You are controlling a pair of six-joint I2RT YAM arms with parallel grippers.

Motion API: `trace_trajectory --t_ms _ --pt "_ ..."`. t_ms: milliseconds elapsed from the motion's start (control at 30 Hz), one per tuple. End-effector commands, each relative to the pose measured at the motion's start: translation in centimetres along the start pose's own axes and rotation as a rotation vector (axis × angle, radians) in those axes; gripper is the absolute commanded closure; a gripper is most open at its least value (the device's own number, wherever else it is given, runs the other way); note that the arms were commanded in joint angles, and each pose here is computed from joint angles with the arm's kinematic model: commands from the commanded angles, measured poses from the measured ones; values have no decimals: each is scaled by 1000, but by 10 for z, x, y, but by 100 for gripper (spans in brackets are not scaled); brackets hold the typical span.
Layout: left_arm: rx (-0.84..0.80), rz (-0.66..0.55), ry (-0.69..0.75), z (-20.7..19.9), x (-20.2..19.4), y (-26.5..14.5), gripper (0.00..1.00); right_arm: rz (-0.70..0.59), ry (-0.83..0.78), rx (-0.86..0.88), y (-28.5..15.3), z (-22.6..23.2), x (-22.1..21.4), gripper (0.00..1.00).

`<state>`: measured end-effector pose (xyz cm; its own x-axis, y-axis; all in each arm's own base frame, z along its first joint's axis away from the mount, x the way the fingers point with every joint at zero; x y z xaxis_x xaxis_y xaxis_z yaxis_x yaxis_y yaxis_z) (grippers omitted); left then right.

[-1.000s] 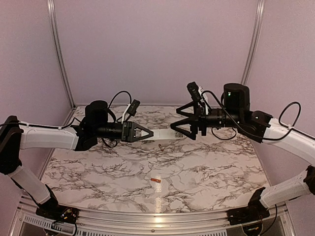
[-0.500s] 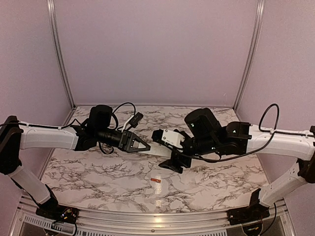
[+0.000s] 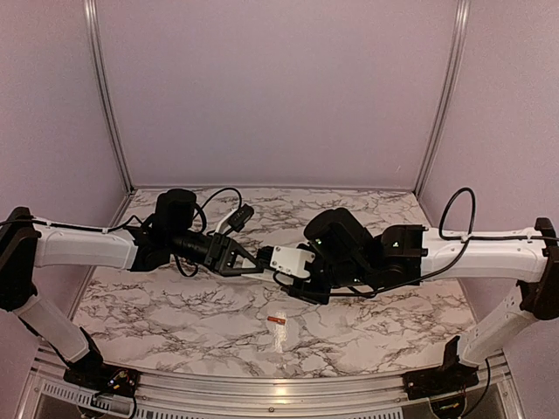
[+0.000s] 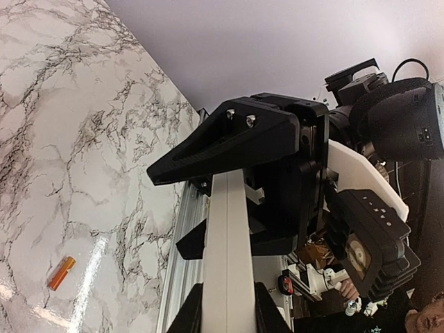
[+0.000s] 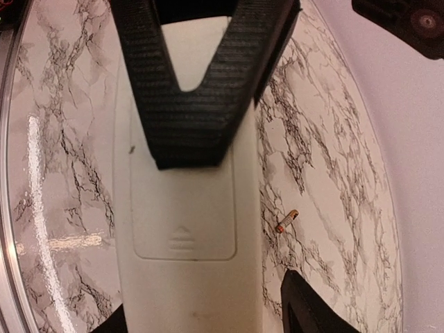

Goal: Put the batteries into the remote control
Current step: Pass from the left arm to the right

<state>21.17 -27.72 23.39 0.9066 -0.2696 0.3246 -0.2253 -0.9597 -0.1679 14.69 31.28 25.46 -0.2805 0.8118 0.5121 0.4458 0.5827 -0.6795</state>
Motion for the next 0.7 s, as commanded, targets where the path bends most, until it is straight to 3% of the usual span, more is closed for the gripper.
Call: trace_trajectory --t_ms 0,133,233,367,667 --pt "-35 25 0 3 -2 1 97 27 -26 -61 -5 -5 6 50" --pt "-22 23 -16 7 -1 3 92 18 -28 -50 -6 -2 7 73" --pt "54 -8 9 7 4 2 71 12 -16 -36 -3 0 7 85" --pt "116 -62 34 6 6 -1 47 40 24 -28 8 5 3 89" --pt "252 -129 13 23 8 0 45 110 82 -80 30 5 0 96"
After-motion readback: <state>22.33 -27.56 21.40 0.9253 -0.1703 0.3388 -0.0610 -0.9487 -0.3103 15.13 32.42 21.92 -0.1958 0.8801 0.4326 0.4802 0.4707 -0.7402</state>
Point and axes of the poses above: each gripper's point midway between its finger pads, its own y axis out along the fingers, its own z axis along the line the jaws close on, x = y × z, the point moved 10 cm from there along -y, back along the fingers, and after that the axes turned 13 degrees about -y, right-handed, at the moved point
